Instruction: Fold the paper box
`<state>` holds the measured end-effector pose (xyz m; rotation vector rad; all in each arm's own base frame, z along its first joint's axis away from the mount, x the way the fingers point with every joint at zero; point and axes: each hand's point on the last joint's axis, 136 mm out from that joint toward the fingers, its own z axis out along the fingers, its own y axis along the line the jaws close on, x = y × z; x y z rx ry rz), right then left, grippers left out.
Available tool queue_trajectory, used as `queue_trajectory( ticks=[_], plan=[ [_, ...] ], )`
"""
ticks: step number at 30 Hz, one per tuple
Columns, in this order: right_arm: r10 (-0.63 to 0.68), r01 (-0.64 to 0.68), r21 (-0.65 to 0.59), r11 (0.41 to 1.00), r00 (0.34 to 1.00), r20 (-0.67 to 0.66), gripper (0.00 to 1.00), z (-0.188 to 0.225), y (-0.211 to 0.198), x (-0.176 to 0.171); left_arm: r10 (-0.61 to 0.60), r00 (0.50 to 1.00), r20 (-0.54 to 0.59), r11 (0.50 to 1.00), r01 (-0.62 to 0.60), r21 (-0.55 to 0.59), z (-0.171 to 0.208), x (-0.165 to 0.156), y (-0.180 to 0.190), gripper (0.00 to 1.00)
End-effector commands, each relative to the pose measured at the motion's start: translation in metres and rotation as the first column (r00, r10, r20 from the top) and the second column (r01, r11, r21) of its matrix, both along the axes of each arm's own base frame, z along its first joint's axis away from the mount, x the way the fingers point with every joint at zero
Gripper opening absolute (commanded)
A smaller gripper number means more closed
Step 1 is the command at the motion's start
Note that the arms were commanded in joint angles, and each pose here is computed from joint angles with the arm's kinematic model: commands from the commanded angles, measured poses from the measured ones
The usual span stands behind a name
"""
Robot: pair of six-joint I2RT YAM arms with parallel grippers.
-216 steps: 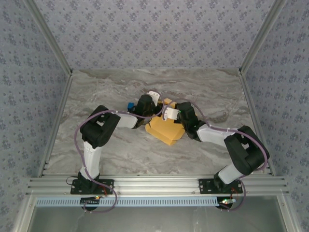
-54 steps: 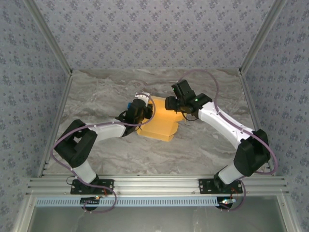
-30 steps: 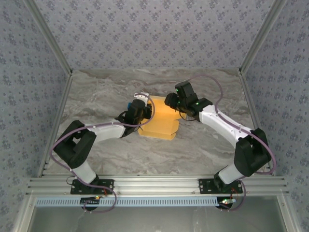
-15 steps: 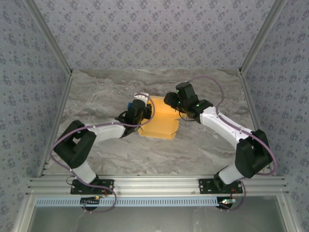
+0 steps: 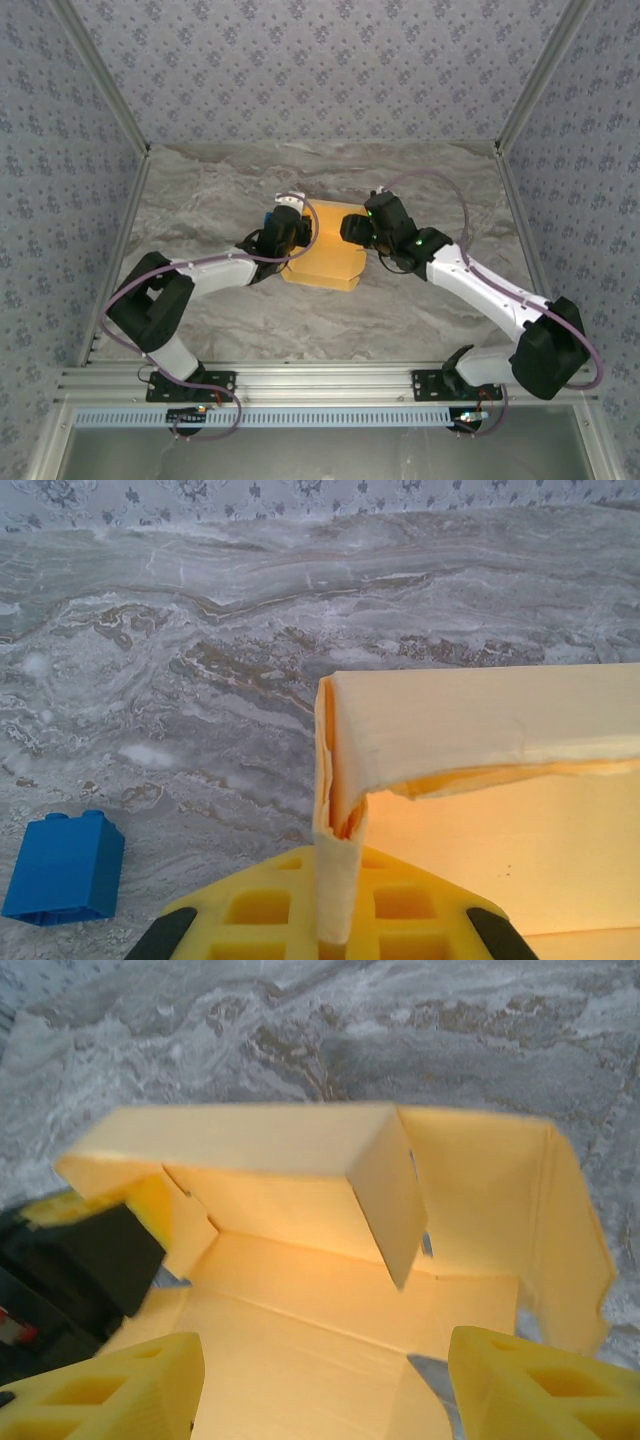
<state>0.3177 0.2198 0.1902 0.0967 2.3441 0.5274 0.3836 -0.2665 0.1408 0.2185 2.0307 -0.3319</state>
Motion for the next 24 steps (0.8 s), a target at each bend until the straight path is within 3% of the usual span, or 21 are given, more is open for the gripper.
queue_trajectory(
  ticks=[1,16,24],
  plan=[
    [0.004,-0.007,-0.058,0.998,0.999,-0.053,0.67,-0.029,-0.003,-0.013,0.025,0.999,0.046,0.999,-0.023,-0.049,0.028,0.002,-0.001,0.0],
    [-0.109,0.099,-0.103,0.99,0.99,-0.093,0.68,-0.053,-0.012,-0.004,0.024,0.998,0.063,0.998,-0.02,-0.065,0.032,0.0,0.001,0.0],
    [-0.112,0.108,-0.066,0.992,0.992,-0.062,0.68,-0.05,-0.011,0.008,0.018,0.998,0.067,0.997,-0.014,-0.07,0.035,-0.001,0.001,0.0]
  ],
)
